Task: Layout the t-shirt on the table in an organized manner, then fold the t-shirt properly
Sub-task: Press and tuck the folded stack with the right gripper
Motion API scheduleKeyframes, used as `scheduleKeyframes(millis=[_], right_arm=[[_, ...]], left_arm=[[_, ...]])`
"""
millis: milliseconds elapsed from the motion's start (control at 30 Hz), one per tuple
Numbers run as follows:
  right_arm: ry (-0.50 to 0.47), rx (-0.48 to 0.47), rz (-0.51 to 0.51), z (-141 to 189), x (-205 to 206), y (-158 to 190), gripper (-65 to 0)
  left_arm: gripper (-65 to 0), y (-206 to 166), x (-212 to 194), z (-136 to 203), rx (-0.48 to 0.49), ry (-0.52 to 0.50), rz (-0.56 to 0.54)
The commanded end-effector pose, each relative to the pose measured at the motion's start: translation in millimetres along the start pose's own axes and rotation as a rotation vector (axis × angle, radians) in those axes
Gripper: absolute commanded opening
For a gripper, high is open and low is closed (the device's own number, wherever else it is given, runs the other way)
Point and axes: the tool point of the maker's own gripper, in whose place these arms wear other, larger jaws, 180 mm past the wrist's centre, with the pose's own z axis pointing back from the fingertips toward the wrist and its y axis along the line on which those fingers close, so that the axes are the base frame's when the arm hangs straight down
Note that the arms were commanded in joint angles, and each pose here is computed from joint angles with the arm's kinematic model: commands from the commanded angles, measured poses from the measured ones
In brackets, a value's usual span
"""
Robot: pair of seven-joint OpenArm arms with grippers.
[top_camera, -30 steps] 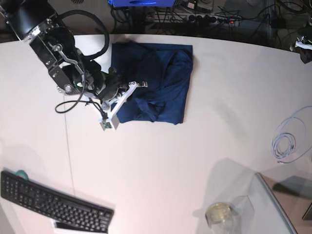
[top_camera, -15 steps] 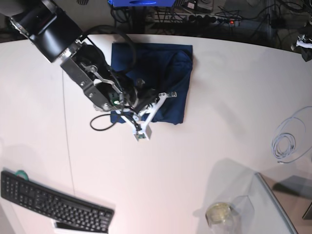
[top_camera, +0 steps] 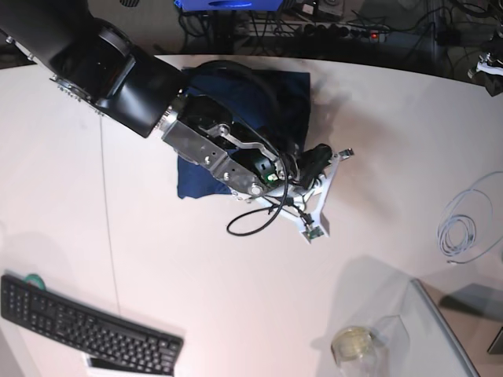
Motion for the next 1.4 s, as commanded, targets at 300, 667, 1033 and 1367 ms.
scheduleKeyframes(millis=[300, 667, 1033, 1367], right_arm=[[0.183, 0.025, 0.000, 24, -66, -6, -65.0], [0.290, -0.007, 0.039, -8, -116, 3, -65.0], [0.308, 0.042, 0.192, -11, -125, 38, -65.0], [0.098, 0.144, 0.196, 38, -65, 49, -65.0]], left_arm=[[-65.0, 2, 18, 1, -0.002, -0.048, -0.016], [-65.0, 3, 17, 1, -0.002, -0.046, -0.016], [-65.0, 2, 17, 1, -0.003, -0.047, -0.014], [-65.0, -89, -7, -18, -0.226, 0.033, -0.114]])
